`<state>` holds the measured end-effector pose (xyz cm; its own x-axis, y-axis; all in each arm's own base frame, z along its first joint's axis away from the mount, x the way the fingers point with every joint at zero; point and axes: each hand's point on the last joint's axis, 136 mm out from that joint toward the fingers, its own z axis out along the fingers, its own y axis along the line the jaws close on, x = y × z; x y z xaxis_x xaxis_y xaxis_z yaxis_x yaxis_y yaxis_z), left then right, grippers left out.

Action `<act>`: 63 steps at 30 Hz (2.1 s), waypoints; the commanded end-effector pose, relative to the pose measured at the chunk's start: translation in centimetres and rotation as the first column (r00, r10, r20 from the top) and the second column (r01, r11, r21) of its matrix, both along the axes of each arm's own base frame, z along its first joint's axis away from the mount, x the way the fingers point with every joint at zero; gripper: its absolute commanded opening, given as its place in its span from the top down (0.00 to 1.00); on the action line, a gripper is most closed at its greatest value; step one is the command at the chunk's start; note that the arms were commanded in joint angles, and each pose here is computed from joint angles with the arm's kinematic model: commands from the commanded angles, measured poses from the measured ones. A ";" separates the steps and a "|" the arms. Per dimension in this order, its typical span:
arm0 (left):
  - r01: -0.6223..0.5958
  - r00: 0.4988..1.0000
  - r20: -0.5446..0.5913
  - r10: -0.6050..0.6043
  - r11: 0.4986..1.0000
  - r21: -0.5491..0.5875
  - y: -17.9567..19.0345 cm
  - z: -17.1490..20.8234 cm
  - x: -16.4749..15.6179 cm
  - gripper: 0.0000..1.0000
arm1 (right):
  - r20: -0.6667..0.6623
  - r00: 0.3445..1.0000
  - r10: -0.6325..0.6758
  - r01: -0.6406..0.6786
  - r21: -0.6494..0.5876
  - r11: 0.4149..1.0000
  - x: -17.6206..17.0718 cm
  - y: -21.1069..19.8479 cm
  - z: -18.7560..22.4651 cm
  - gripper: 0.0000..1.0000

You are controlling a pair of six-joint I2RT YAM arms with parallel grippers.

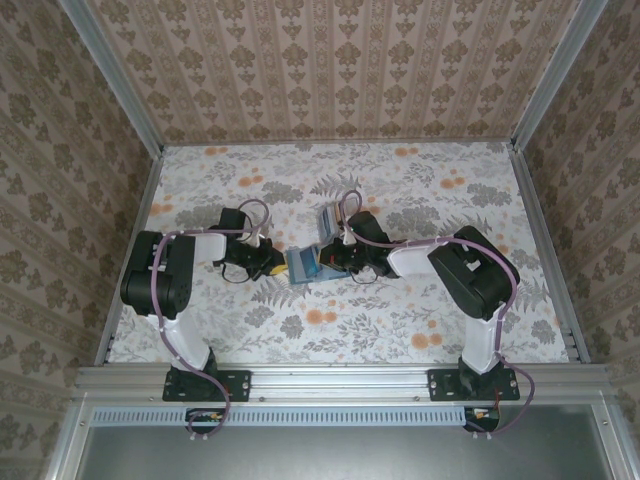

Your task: Put the credit cards into the card holder

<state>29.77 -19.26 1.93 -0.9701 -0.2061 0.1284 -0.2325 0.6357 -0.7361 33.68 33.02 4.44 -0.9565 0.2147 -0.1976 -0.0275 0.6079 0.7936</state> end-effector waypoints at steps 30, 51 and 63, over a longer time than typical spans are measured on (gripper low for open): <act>0.046 0.998 -0.050 -0.044 0.998 0.040 -0.9 -1.4 -2.9 1.00 | -0.140 0.990 -0.030 0.007 -0.167 0.986 -3.7 -1.3 -3.7 0.83; 0.064 0.997 -0.046 -0.062 0.997 0.040 -1.8 -1.3 -3.8 1.00 | -0.054 0.998 -0.009 -0.004 -0.225 0.974 -4.3 -2.1 -1.2 0.73; 0.072 0.997 -0.043 -0.071 0.997 0.028 -2.2 -1.3 -3.8 1.00 | -0.094 0.995 0.017 -0.038 -0.232 0.972 -4.5 -1.4 -2.8 0.80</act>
<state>28.47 -21.29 1.89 -0.9843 -0.1592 0.0760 -0.1626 0.6510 -0.7414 29.58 30.99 2.59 -0.9680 0.1804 -0.1745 0.0277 0.7678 0.6401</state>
